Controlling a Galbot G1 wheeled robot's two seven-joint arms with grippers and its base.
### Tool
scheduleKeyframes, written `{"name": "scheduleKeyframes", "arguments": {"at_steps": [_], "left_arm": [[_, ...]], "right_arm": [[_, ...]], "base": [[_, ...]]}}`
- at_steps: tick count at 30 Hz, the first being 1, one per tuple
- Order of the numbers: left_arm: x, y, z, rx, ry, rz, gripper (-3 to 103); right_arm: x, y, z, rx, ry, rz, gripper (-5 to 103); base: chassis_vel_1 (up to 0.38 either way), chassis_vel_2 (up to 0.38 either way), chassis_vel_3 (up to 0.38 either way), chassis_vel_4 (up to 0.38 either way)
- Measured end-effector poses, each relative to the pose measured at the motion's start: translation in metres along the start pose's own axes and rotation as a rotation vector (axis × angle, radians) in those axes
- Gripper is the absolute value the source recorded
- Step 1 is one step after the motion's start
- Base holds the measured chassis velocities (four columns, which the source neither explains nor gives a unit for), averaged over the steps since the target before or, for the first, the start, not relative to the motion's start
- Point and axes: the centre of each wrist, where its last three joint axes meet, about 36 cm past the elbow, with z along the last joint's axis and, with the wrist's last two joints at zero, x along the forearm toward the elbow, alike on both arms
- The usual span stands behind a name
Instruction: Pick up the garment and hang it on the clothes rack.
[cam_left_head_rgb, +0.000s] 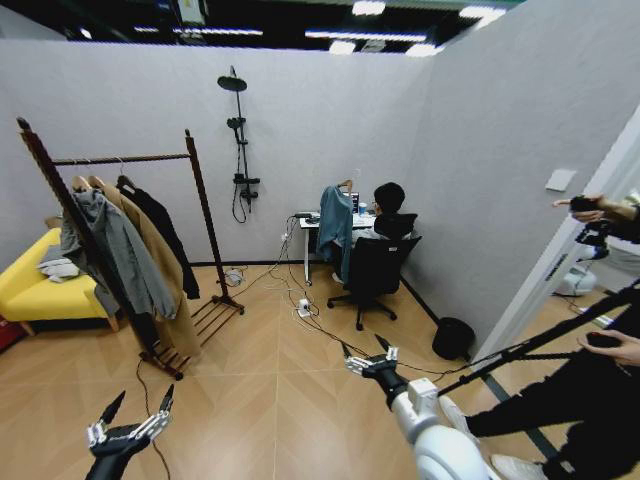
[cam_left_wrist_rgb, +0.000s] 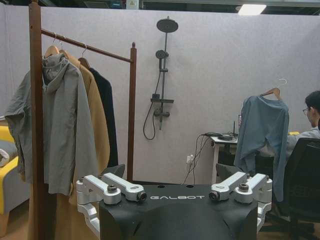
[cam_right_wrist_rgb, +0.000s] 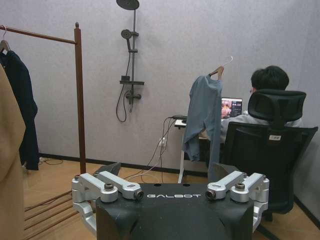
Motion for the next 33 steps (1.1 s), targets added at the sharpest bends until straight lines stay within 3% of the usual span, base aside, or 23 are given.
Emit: {"name": "scheduleKeyframes", "arguments": {"at_steps": [1,2,3,5,6,7,8,9,11,14,33], "left_arm": [[0.000,0.000,0.000,0.000,0.000,0.001,100],[0.000,0.000,0.000,0.000,0.000,0.001,100],[0.000,0.000,0.000,0.000,0.000,0.001,100],[0.000,0.000,0.000,0.000,0.000,0.000,100],[0.000,0.000,0.000,0.000,0.000,0.000,100],[0.000,0.000,0.000,0.000,0.000,0.000,100],[0.000,0.000,0.000,0.000,0.000,0.000,100],[0.000,0.000,0.000,0.000,0.000,0.000,100],[0.000,0.000,0.000,0.000,0.000,0.000,100],[0.000,0.000,0.000,0.000,0.000,0.000,100],[0.000,0.000,0.000,0.000,0.000,0.000,100]], "right_arm": [[0.002,-0.010,0.002,0.009,-0.010,0.003,100],[0.006,-0.037,0.005,0.039,-0.040,0.001,100],[0.006,-0.037,0.005,0.039,-0.040,0.001,100],[0.012,-0.067,0.008,0.074,-0.075,-0.016,100],[0.012,-0.067,0.008,0.074,-0.075,-0.016,100],[0.015,-0.082,0.011,0.088,-0.097,0.003,100],[0.026,-0.097,0.017,0.054,-0.128,0.129,100],[0.026,-0.097,0.017,0.054,-0.128,0.129,100],[0.029,-0.094,0.022,-0.012,-0.153,0.257,100],[0.023,-0.090,0.021,-0.043,-0.179,0.335,100],[0.024,-0.075,0.011,-0.054,-0.199,0.317,100]], "base": [[0.000,0.000,0.000,0.000],[0.000,0.000,0.000,0.000],[0.000,0.000,0.000,0.000],[0.000,0.000,0.000,0.000],[0.000,0.000,0.000,0.000],[0.000,0.000,0.000,0.000],[0.000,0.000,0.000,0.000],[0.000,0.000,0.000,0.000],[0.000,0.000,0.000,0.000],[0.000,0.000,0.000,0.000],[0.000,0.000,0.000,0.000]]}}
